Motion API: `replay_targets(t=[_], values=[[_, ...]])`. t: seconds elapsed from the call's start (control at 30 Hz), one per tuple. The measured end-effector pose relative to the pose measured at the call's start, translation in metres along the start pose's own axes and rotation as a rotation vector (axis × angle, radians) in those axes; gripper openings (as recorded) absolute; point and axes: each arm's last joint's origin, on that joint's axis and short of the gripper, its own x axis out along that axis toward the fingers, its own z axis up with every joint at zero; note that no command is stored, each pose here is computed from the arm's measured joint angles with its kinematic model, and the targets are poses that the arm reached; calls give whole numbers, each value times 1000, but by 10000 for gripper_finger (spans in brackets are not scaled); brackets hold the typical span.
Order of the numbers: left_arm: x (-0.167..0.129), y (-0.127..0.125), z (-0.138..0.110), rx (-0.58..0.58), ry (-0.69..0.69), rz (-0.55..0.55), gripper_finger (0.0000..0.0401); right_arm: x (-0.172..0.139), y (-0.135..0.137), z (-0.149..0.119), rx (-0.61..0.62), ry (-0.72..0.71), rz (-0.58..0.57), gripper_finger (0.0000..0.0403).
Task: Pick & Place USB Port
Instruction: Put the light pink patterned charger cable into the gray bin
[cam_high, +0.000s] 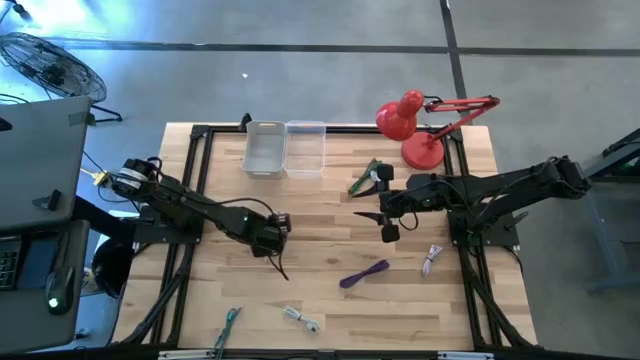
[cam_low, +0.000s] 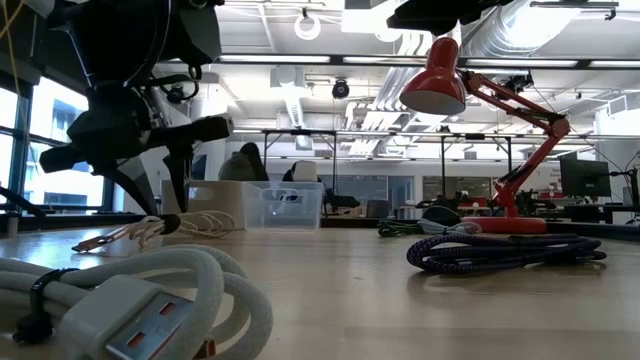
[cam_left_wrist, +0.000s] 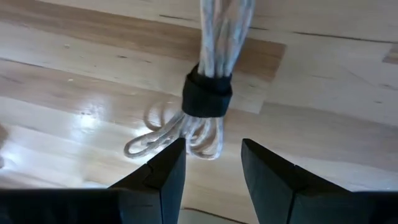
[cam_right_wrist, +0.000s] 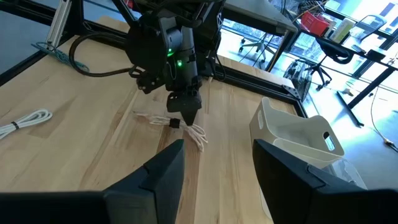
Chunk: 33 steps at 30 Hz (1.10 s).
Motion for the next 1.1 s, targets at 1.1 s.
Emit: replay_targets(t=[1.1], values=[[37, 15, -20, -190, -60, -60, 13, 0, 0, 0, 51, 0, -5, 181]])
